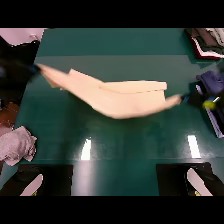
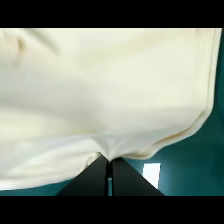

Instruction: Fold the shirts.

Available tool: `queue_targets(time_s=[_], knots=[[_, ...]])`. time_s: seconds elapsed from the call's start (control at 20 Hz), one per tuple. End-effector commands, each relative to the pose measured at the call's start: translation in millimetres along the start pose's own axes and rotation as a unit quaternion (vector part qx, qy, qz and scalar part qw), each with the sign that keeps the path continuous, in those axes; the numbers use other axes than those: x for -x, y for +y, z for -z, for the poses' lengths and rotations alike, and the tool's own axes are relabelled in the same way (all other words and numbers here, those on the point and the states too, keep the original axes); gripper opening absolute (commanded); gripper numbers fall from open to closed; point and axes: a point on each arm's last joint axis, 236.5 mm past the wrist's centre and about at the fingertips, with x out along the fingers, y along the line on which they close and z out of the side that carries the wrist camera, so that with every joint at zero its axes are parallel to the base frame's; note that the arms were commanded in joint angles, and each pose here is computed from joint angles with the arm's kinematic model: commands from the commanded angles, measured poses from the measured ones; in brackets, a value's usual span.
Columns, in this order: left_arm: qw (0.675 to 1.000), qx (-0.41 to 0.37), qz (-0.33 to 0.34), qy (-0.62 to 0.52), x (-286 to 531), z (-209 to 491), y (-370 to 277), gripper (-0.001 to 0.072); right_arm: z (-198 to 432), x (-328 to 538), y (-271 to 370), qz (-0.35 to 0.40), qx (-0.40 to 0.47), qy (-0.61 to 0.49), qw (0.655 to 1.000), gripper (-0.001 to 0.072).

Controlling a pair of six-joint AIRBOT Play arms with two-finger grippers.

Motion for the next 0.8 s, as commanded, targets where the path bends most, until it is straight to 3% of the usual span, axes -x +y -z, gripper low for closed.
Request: queue_targets(time_s=[0.0, 0.2, 0.35, 0.45, 0.55, 0.75], knots=[[0.979, -0.074, -0.016, -0.188, 113, -112, -39, 0.0027, -111, 122, 113, -0.032, 0.13, -0.229, 0.964, 0.0014], [0.927, -0.13, -0.011, -0.352, 243, -167, -93, 0.0026, -137, 242, 204, -0.004, 0.254, -0.358, 0.898, 0.0014], [0.898, -0.148, 0.003, -0.414, 296, -176, -119, 0.0026, -139, 306, 218, 0.071, 0.27, -0.423, 0.862, 0.0014], [0.898, -0.148, 0.02, -0.413, 297, -174, -127, 0.0026, -139, 327, 205, 0.126, 0.258, -0.433, 0.854, 0.0014], [0.912, -0.138, 0.018, -0.387, 272, -172, -116, 0.0026, -137, 321, 187, 0.155, 0.237, -0.399, 0.872, 0.0013], [0.967, -0.082, 0.012, -0.243, 152, -136, -66, 0.0026, -129, 234, 111, 0.173, 0.147, -0.213, 0.95, 0.0013]])
